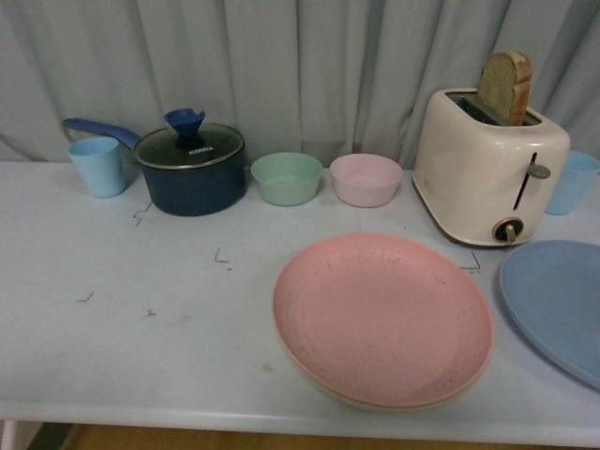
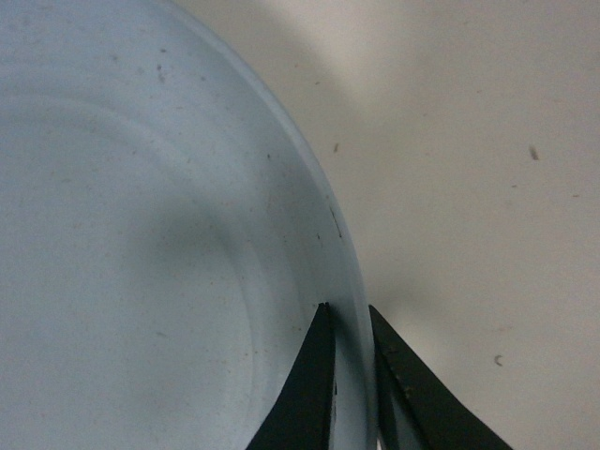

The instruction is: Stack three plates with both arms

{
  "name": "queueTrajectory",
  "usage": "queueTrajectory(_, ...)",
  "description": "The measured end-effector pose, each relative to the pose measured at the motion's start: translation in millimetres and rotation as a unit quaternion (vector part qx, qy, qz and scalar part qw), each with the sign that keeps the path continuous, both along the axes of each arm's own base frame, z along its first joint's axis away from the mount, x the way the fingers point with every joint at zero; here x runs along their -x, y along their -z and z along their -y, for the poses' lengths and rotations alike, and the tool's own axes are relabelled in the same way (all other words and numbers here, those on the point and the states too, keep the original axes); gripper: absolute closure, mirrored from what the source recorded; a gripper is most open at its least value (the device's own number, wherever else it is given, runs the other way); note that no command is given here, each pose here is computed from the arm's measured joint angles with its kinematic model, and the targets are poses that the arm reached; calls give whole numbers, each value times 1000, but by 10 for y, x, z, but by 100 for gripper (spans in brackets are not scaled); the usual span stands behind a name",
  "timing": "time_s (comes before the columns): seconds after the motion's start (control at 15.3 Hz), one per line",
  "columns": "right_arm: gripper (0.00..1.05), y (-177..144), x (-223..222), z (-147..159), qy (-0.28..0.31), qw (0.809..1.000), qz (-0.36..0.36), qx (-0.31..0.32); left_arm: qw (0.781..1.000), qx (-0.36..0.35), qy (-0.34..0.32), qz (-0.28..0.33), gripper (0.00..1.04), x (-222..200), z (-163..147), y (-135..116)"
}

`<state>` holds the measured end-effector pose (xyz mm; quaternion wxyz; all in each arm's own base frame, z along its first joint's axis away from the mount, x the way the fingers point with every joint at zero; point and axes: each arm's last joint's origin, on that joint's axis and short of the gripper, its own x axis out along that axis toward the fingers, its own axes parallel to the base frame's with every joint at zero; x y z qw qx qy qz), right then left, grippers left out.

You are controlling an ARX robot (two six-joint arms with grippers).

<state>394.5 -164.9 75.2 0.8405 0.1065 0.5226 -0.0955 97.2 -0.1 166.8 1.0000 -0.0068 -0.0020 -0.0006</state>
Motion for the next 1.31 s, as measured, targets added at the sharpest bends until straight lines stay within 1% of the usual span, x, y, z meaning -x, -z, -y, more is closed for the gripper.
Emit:
queueTrajectory(0.07,97,-47,33,37,4,1000,7,-7,1000,0,0,0,7,0,0,0)
queueTrajectory(0.13,101,-127,85,66,7,1000,15,-10,1000,0,0,0,7,0,0,0)
queueTrajectory(0.26,102,-383,258,115,16,999,32,-13,1000,0,0,0,7,0,0,0)
queueTrajectory(0.46,102,-791,680,174,19,998,50,-20,1000,0,0,0,7,0,0,0)
queueTrajectory(0.52,102,-968,798,142,14,998,63,-25,1000,0,0,0,7,0,0,0)
queueTrajectory(0.59,102,-1177,881,70,1,995,93,-28,1000,0,0,0,7,0,0,0)
queueTrajectory(0.72,102,-1603,945,-204,-39,984,169,-37,1000,0,0,0,7,0,0,0)
queueTrajectory(0.78,102,-1675,920,-350,-51,981,184,-41,1000,0,0,0,7,0,0,0)
queueTrajectory(0.85,102,-1661,875,-499,-66,979,186,-52,1000,0,0,0,7,0,0,0)
queueTrajectory(0.98,102,-1518,731,-859,-98,977,174,-80,1000,0,0,0,7,0,0,0)
queueTrajectory(1.11,102,-1390,603,-1148,-120,973,168,-103,1000,0,0,0,7,0,0,0)
queueTrajectory(1.31,102,-1106,438,-1497,-133,973,136,-132,1000,0,0,0,7,0,0,0)
